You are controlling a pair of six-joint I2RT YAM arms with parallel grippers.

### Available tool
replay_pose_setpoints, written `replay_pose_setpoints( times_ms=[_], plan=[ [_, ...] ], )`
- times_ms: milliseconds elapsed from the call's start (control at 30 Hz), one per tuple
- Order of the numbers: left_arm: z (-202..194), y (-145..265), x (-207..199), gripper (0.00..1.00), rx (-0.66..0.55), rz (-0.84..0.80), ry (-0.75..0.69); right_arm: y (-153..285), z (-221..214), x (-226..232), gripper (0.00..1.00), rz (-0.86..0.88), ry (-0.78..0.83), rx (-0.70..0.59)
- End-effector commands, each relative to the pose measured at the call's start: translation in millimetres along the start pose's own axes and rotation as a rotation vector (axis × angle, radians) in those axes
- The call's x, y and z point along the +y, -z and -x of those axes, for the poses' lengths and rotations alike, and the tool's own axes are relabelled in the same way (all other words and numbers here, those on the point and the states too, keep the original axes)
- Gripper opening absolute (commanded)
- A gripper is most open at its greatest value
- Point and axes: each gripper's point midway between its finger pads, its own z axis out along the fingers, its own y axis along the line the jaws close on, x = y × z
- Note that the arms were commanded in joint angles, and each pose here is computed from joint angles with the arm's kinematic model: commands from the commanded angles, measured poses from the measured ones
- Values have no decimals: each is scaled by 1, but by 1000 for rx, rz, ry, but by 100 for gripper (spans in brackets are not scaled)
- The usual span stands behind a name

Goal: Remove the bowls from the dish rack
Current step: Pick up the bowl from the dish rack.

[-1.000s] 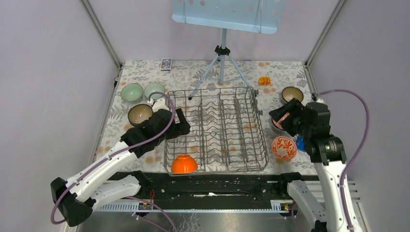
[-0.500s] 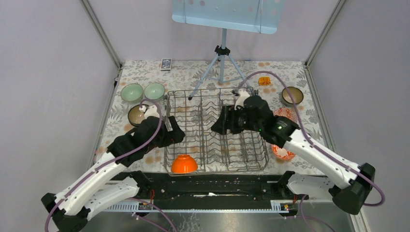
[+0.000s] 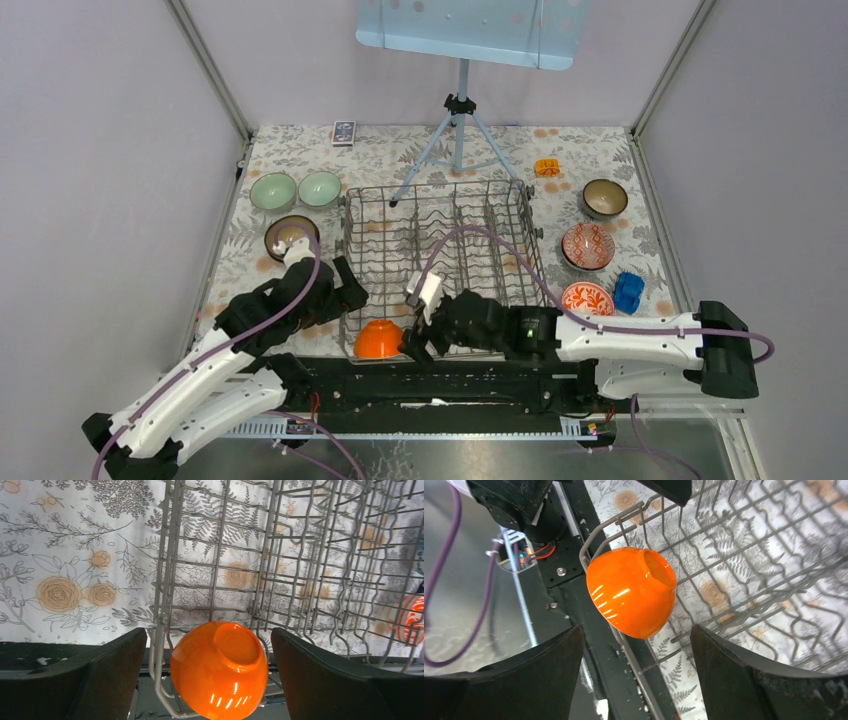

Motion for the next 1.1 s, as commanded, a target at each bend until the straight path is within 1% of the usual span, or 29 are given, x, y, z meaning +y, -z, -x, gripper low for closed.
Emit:
replay_pose_setpoints(
  times_ms=[0, 67, 133, 333, 433, 533, 700, 933, 1067],
  plan=[
    [16, -1, -3, 99, -56, 17, -30, 2, 32, -3, 84, -140, 226, -210],
    [22, -2, -13, 99, -63, -2, -94, 1, 25, 3, 82, -177, 291, -225],
    [23, -9, -23, 96, -48, -19, -134, -1, 21, 8, 81, -221, 370, -242],
    [14, -36, -49, 78, 26, -59, -193, -11, 17, 24, 78, -296, 508, -246],
    [10, -47, -58, 71, 45, -83, -200, -21, 8, 30, 76, -307, 575, -201],
    [8, -54, -58, 66, 62, -80, -206, -27, 3, 31, 75, -318, 605, -173],
    [8, -60, -56, 63, 72, -77, -206, -32, -1, 36, 74, -296, 604, -157],
    [4, -65, -49, 61, 88, -76, -198, -34, 1, 48, 74, -258, 614, -163],
    [1, -67, -46, 61, 98, -78, -192, -39, -6, 51, 76, -241, 626, -133]
  ],
)
